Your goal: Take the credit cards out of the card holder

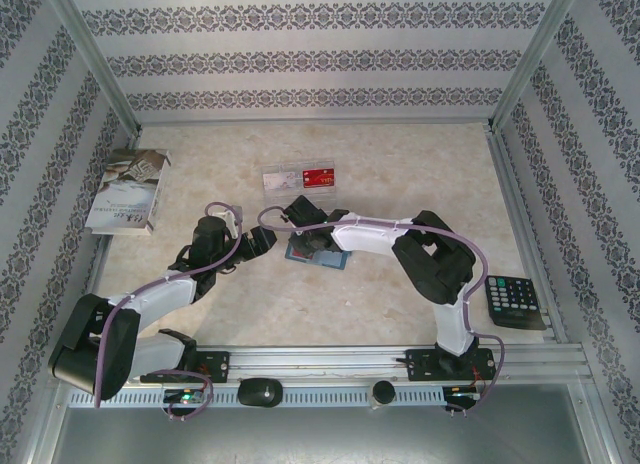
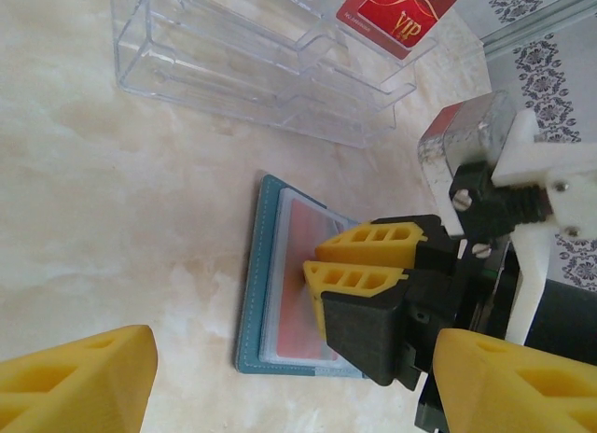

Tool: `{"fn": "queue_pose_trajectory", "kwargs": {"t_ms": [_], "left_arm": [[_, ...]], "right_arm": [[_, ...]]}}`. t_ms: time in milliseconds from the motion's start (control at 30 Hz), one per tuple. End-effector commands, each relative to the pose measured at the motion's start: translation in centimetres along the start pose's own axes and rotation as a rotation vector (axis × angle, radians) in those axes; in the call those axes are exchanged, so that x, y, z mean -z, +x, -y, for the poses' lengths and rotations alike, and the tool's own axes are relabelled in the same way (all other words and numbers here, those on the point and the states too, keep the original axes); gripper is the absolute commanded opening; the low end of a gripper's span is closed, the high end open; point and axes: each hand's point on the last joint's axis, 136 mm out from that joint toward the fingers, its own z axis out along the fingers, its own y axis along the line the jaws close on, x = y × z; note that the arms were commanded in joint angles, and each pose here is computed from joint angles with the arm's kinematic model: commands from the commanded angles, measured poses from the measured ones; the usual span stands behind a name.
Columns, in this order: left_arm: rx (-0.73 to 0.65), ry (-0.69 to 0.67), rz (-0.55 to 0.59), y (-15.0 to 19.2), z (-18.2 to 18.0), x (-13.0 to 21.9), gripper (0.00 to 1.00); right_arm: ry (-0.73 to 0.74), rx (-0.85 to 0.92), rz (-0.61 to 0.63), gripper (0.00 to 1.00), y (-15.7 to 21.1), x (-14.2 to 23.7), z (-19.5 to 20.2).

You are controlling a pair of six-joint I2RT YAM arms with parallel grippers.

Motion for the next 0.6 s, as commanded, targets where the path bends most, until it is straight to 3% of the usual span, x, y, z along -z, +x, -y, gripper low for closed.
{"fn": "queue_pose_trajectory", "kwargs": {"t_ms": [0, 67, 233, 400, 567], "left_arm": [[-0.041, 0.022, 0.013, -0.7, 1.2, 0.2, 0.78], [-0.042, 0.022, 0.012, -0.6, 1.2, 0.3, 0.78], [-0.039, 0.029, 0.005, -0.5, 1.3, 0.3, 0.78], [-0.033, 0.031, 0.005, -0.4, 1.3, 0.6, 0.78], [-0.029, 0.024, 0.024, -0.4, 1.1, 1.0, 0.78]], "right_arm": [[-0.016, 0.028, -0.135, 0.06, 4.0, -1.9, -0.4], [-0.032, 0.018, -0.132, 0.0, 3.9, -1.9, -0.6], [-0.166, 0.022, -0.075, 0.0, 2.8, -1.1, -2.6], [-0.474, 0.039, -0.1, 0.0, 3.0, 1.0, -7.8], [-0.567, -0.019, -0.03, 0.0, 2.6, 3.5, -8.8]]}}
